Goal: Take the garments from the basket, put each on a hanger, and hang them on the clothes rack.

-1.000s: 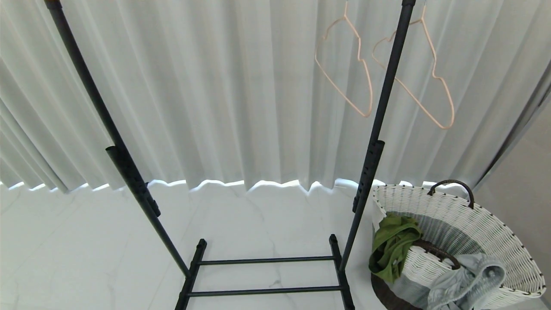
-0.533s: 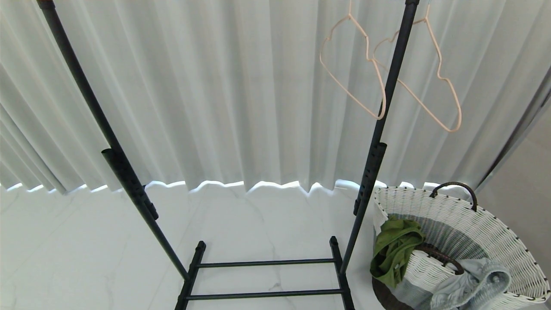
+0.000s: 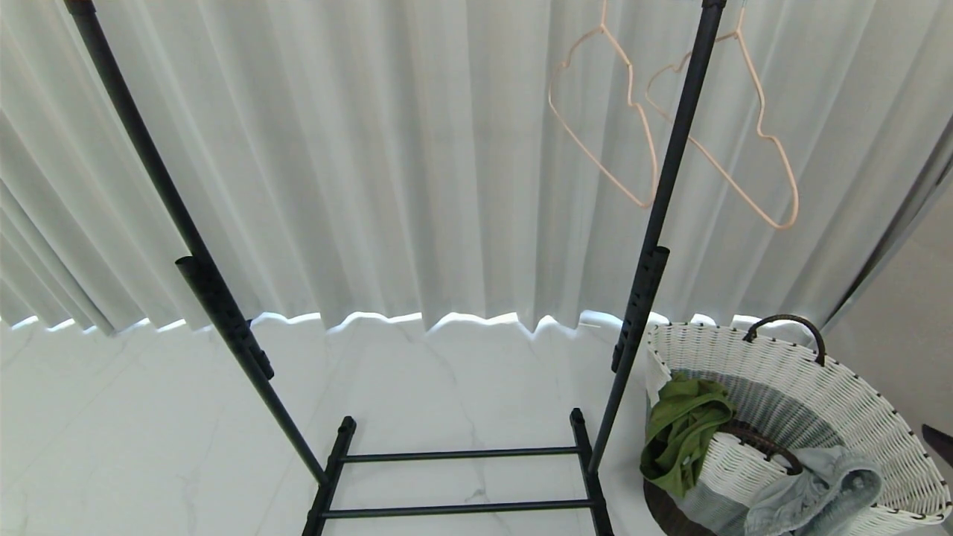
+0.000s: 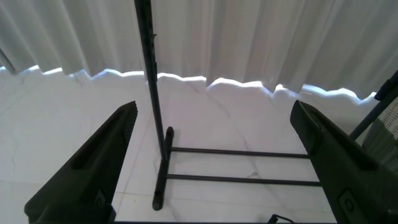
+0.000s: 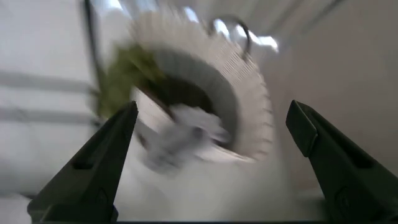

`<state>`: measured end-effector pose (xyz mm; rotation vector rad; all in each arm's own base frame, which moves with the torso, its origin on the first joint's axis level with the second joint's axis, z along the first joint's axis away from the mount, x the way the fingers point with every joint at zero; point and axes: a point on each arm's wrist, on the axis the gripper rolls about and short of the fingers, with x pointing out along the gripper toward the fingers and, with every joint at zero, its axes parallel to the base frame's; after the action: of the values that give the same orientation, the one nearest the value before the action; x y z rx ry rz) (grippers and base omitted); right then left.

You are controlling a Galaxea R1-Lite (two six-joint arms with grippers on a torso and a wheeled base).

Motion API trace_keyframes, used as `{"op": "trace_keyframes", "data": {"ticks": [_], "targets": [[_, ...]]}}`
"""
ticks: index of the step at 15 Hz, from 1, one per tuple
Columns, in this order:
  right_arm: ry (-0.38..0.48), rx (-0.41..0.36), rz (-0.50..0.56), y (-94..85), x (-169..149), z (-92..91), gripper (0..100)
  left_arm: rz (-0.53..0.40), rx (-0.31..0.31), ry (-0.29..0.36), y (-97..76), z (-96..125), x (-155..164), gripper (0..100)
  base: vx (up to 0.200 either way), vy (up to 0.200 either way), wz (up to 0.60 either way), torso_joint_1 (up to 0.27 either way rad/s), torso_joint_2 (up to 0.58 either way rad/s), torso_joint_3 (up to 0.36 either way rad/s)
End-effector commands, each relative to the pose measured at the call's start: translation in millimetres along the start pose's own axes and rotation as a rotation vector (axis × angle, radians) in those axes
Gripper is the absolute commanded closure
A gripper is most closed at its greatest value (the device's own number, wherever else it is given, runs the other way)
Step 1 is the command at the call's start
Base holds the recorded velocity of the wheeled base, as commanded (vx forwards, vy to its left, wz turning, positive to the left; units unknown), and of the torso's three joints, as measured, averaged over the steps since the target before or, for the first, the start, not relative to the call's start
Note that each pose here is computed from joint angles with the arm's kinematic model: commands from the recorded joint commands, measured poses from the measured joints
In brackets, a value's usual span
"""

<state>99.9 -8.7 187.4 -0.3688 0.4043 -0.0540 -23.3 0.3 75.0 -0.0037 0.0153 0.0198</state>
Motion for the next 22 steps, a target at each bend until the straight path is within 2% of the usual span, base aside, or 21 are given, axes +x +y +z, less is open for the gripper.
{"op": "trace_keyframes", "data": {"ticks": [1, 6, 8, 10, 13, 14, 17, 19, 22], "targets": [[0.278, -0.196, 0.001, -19.0, 84.3, -9.1, 0, 0.0, 0.001, 0.0, 0.0, 0.0, 0.0, 0, 0.0, 0.0, 0.0, 0.0, 0.0, 0.0], [0.315, -0.209, 0.009, -20.1, 117.2, -17.1, 0, 0.002, 0.001, 0.0, 0.0, 0.0, 0.0, 0, 0.0, 0.0, 0.0, -0.04, 0.14, 0.094], [0.349, -0.231, 0.016, -24.4, 124.5, -24.3, 0, 0.0, 0.002, 0.0, 0.0, 0.0, 0.0, 0, 0.0, 0.0, 0.0, -0.115, 0.41, 0.291], [0.348, -0.234, 0.023, -33.5, 138.2, -30.2, 0, 0.0, 0.002, 0.0, 0.0, 0.0, 0.0, 0, 0.0, 0.0, 0.0, -0.056, 0.18, 0.127], [0.397, -0.332, 0.033, -44.5, 145.3, -44.0, 0, 0.0, 0.002, 0.0, 0.0, 0.0, 0.0, 0, 0.0, 0.0, 0.0, -0.007, 0.02, 0.02], [0.4, -0.358, 0.069, -44.8, 145.0, -49.4, 0, 0.0, 0.002, 0.0, 0.0, 0.0, 0.0, 0, 0.0, 0.0, 0.0, 0.0, 0.0, 0.0], [0.412, -0.357, 0.102, -42.0, 149.9, -55.4, 0, 0.0, 0.002, 0.0, 0.0, 0.0, 0.0, 0, 0.0, 0.0, 0.0, 0.0, 0.0, 0.0], [0.419, -0.354, 0.106, -41.7, 156.7, -59.4, 0, 0.002, 0.004, 0.002, 0.0, 0.0, 0.1, 0, 0.0, 0.0, 0.0, 0.0, 0.0, 0.0], [0.377, -0.365, 0.07, -39.5, 172.8, -70.7, 0, 0.0, 0.005, 0.0, 0.0, 0.0, 0.0, 0, 0.0, 0.0, 0.0, 0.0, 0.0, 0.0]]}}
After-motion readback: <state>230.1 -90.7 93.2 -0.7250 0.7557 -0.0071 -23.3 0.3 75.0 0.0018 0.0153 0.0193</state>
